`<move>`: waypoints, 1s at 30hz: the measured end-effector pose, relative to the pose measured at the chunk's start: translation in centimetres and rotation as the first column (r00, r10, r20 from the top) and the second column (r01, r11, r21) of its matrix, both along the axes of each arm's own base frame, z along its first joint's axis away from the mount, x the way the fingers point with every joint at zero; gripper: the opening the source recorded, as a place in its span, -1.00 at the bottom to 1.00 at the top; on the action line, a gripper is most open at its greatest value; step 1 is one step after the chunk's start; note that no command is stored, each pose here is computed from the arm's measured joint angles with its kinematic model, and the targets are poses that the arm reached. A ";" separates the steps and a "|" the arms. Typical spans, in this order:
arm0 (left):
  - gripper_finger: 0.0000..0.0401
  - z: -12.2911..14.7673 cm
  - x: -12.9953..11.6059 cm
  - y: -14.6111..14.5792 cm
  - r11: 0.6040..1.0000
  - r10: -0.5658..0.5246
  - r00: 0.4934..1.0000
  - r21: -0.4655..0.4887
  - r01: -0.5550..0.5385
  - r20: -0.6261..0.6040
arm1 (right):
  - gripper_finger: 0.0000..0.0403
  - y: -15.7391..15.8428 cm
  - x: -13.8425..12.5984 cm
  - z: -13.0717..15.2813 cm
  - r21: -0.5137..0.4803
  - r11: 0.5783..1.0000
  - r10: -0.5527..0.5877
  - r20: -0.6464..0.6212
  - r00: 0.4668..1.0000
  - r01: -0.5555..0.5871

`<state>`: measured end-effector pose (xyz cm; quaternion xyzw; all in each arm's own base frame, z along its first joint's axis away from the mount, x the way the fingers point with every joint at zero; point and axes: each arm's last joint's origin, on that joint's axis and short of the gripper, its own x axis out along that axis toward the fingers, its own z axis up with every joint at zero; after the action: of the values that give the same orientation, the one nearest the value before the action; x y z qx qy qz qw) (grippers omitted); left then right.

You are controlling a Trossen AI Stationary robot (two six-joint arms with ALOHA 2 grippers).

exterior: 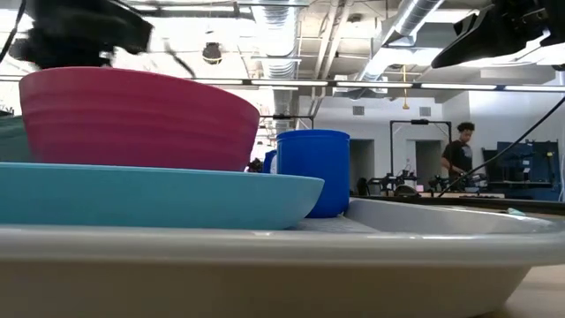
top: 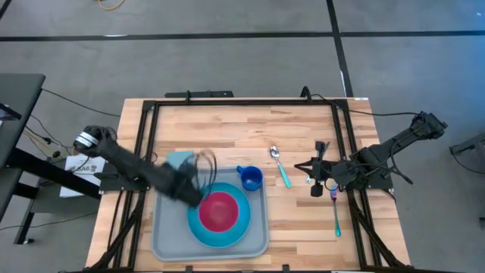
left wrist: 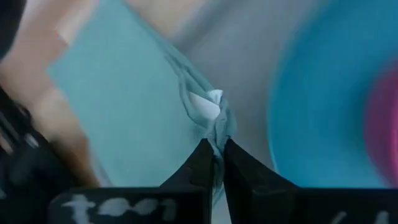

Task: Set up tray
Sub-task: Put the blue napkin beside the blue plate on the gray serving tray

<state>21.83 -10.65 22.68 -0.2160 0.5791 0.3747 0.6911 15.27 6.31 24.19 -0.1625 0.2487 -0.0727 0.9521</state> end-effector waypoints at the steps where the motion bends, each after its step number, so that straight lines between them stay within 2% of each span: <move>1: -1.00 -0.4 -0.4 -1.3 1.000 -0.027 1.000 -0.009 0.027 -0.011 | -0.99 0.0 0.0 0.0 0.002 1.000 -0.001 0.001 1.000 0.001; 5: -1.00 -2.3 -1.5 -6.2 0.992 -0.112 0.994 -0.060 0.113 0.020 | -0.99 0.0 0.0 0.0 0.002 1.000 -0.002 0.001 1.000 0.002; 9: -1.00 -4.3 -1.8 -10.1 0.983 -0.105 0.987 -0.135 0.121 0.119 | -0.99 0.0 0.0 0.0 0.002 1.000 -0.002 0.001 1.000 0.002; 11: -1.00 -5.2 -2.0 -11.3 0.980 -0.100 0.986 -0.161 0.120 0.130 | -0.99 0.0 0.0 0.0 -0.002 1.000 0.000 0.000 1.000 0.000; 15: -0.96 -6.8 -2.2 -12.4 0.978 -0.091 0.993 -0.181 0.105 0.081 | -0.99 0.0 0.0 0.0 -0.005 1.000 0.001 -0.001 1.000 -0.001; 19: -0.86 -7.3 -2.0 -13.0 0.965 -0.093 0.993 -0.241 0.106 0.068 | -0.99 0.0 0.0 0.0 -0.027 1.000 0.013 -0.007 1.000 -0.013; 30: -0.58 -6.2 -0.5 -14.1 0.939 -0.107 0.974 -0.303 0.164 0.198 | -0.99 0.0 0.0 0.0 -0.051 0.998 0.023 -0.013 1.000 -0.023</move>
<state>21.38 -24.76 16.50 -0.3164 0.5811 0.2072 0.7206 15.29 6.27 24.20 -0.1900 0.2505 -0.0669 0.9469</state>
